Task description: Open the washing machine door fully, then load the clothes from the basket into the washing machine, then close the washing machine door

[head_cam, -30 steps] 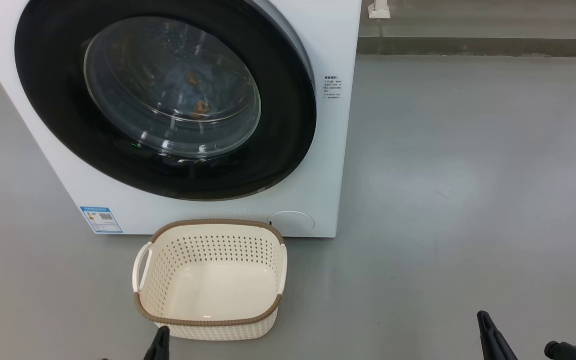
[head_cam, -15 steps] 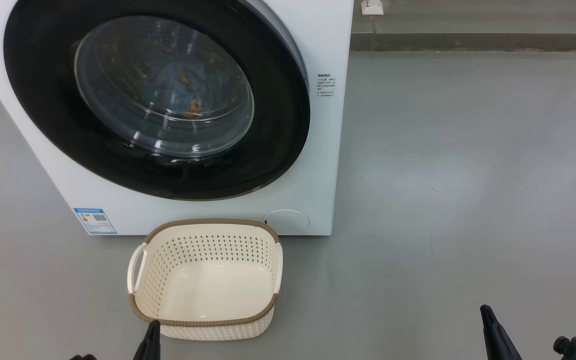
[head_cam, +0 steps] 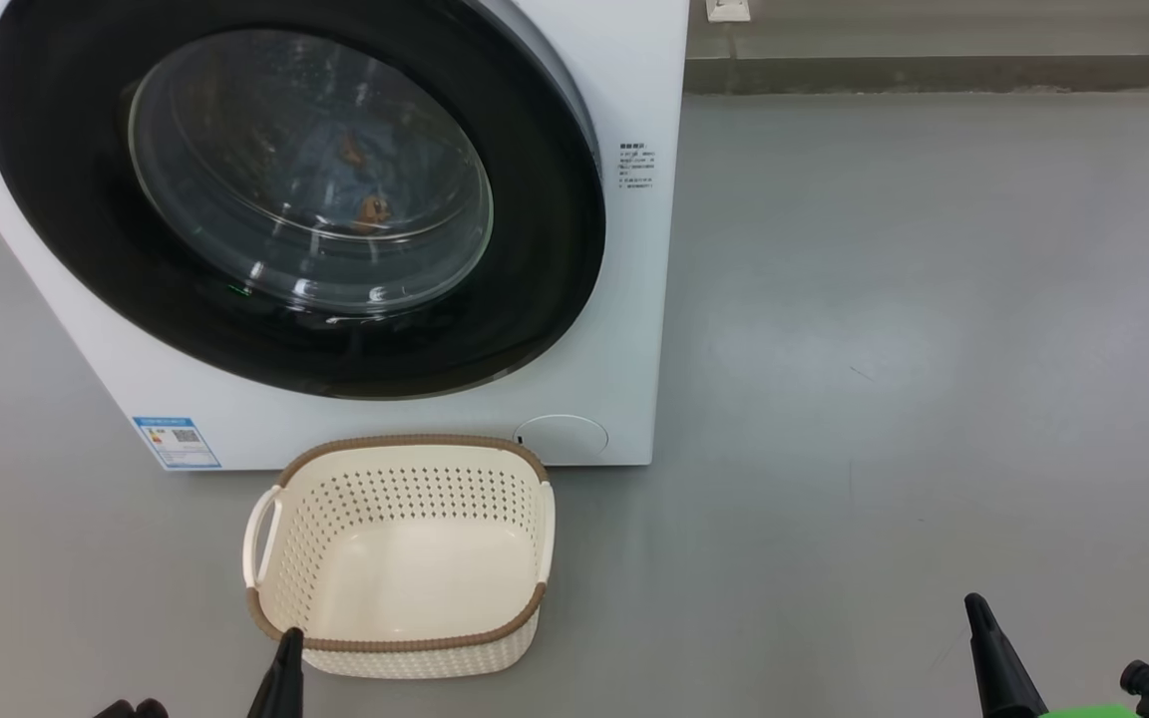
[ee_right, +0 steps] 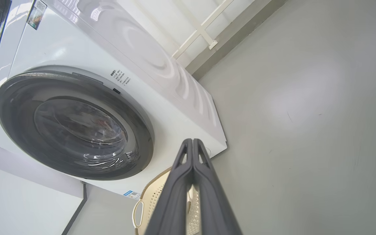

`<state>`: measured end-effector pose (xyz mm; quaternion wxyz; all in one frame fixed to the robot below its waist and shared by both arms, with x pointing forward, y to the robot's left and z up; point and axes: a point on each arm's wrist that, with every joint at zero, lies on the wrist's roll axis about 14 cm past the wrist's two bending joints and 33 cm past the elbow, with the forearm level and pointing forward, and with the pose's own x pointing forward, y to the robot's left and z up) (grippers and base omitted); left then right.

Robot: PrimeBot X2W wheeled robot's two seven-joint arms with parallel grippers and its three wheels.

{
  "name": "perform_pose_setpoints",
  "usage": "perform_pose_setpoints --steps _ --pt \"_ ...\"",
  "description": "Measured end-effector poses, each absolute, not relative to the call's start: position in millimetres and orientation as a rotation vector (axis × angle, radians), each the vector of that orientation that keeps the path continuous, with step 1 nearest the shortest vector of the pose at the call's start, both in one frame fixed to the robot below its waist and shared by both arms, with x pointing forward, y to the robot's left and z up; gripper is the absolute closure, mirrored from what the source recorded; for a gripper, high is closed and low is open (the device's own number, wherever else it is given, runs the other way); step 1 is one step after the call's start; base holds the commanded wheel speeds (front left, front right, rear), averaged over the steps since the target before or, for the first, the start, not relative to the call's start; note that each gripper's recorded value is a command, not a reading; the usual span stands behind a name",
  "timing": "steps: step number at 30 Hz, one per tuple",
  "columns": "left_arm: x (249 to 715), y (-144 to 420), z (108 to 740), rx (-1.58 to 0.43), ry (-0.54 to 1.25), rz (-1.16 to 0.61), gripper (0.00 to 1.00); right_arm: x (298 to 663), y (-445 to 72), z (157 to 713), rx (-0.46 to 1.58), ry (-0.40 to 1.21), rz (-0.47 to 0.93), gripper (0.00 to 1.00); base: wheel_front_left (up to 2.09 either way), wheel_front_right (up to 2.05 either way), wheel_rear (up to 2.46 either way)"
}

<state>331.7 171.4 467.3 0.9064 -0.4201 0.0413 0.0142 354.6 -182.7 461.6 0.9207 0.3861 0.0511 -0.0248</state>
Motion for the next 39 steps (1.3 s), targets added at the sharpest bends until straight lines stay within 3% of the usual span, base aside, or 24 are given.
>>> perform_pose_setpoints --steps 39 --pt "355.0 179.7 471.4 -1.241 0.099 0.056 1.00 365.0 -194.5 467.7 1.211 0.090 -0.094 1.00 0.00 0.00 0.00"
